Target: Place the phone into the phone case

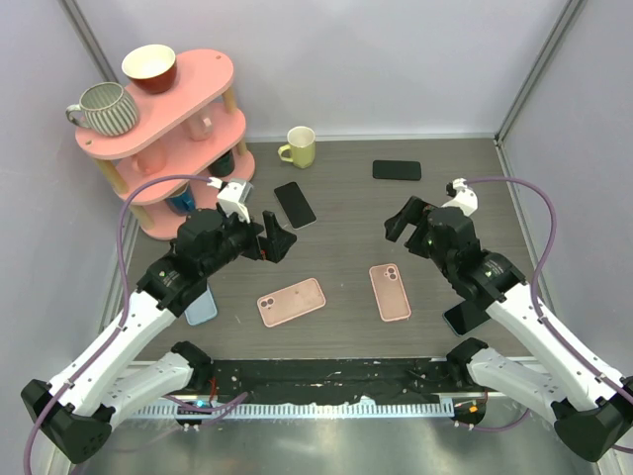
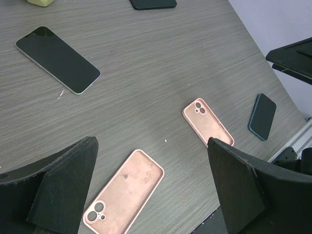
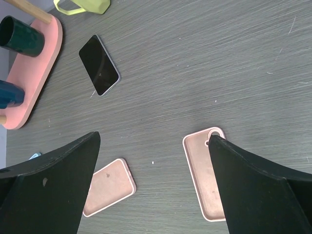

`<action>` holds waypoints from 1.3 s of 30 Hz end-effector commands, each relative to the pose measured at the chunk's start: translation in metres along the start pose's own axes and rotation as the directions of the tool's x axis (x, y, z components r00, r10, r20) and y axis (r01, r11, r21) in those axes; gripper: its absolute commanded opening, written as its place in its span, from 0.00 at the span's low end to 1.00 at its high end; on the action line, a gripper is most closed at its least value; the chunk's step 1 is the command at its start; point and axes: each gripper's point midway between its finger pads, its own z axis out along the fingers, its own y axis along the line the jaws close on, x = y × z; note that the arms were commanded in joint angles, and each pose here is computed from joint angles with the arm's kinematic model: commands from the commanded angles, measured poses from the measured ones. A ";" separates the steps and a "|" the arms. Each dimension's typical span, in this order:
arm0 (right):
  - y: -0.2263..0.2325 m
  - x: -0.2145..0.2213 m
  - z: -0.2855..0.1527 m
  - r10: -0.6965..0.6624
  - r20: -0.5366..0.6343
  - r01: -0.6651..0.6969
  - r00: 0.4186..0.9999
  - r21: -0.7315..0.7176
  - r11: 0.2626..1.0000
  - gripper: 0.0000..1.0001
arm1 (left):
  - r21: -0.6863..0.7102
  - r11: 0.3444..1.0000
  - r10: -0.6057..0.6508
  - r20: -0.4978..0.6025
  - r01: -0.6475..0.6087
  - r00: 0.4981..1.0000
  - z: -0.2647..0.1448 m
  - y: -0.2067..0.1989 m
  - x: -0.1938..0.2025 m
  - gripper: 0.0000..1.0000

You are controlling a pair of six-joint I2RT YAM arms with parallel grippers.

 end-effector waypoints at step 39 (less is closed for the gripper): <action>-0.223 0.031 0.023 0.234 -0.058 -0.101 0.970 0.783 0.614 0.88 | -0.278 0.955 -0.083 0.093 0.106 0.992 -0.002 0.046 -0.009 1.00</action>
